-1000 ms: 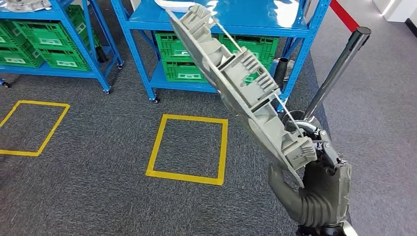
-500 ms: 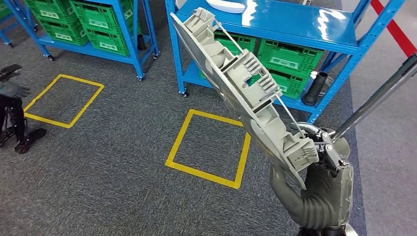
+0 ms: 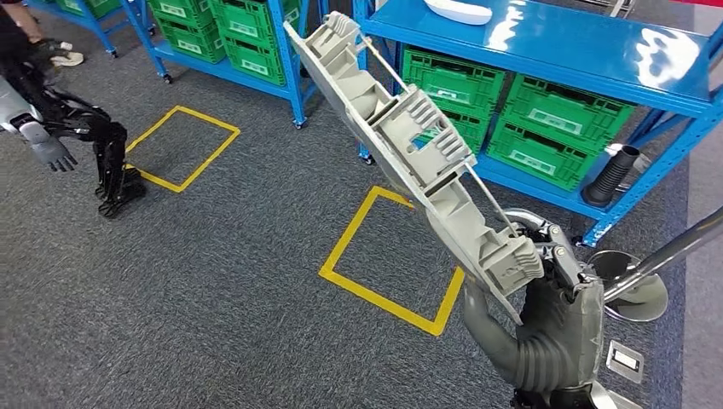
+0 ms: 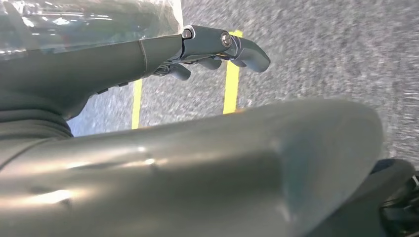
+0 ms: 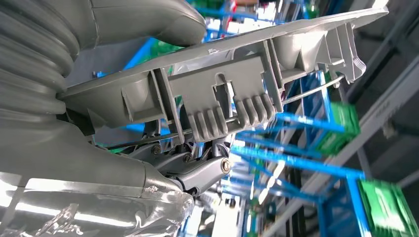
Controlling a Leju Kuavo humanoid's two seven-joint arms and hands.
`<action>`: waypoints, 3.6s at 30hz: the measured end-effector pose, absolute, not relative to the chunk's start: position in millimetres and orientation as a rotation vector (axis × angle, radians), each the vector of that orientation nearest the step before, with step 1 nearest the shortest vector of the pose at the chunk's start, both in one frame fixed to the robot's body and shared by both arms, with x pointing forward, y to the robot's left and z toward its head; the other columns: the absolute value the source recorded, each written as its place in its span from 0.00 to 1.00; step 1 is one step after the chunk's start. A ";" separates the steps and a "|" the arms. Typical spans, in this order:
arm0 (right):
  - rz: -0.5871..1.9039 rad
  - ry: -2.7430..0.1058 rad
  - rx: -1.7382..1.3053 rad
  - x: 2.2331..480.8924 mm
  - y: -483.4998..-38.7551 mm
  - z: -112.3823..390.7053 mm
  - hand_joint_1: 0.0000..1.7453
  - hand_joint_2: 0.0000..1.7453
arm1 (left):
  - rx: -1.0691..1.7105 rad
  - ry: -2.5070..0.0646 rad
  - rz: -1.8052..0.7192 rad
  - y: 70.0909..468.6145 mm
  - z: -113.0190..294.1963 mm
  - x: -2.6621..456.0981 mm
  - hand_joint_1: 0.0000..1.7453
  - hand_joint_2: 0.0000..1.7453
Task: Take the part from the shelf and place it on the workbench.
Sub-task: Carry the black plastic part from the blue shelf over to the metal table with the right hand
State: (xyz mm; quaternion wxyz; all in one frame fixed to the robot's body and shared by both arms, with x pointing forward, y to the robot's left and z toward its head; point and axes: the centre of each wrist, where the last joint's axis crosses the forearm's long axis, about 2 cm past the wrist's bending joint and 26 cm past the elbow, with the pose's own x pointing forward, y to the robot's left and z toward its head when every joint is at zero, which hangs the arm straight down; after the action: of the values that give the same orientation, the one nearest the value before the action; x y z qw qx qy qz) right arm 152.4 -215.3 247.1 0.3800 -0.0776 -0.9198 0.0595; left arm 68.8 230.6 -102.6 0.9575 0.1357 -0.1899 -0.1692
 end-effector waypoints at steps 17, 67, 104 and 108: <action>0.163 -2.338 -0.203 154.9 -215.9 247.5 1.00 1.00 | 0.271 -0.378 -0.342 228.1 -102.3 68.7 0.00 1.00; 0.196 -2.319 -0.205 156.3 -216.4 247.3 1.00 1.00 | 0.281 -0.367 -0.332 232.3 -102.6 69.6 0.00 1.00; 0.219 -2.326 -0.203 157.9 -217.3 248.0 1.00 1.00 | 0.292 -0.345 -0.331 234.4 -102.8 70.1 0.00 1.00; 0.221 -2.319 -0.201 158.0 -217.3 247.5 1.00 1.00 | 0.292 -0.342 -0.331 234.4 -102.9 69.6 0.00 1.00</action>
State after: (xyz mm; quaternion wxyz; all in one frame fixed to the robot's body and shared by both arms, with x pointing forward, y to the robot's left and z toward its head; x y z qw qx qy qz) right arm 158.0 -217.3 247.5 0.3912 -0.0789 -0.9128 0.0869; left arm 69.6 234.4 -102.9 0.9613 0.1441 -0.1686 -0.1634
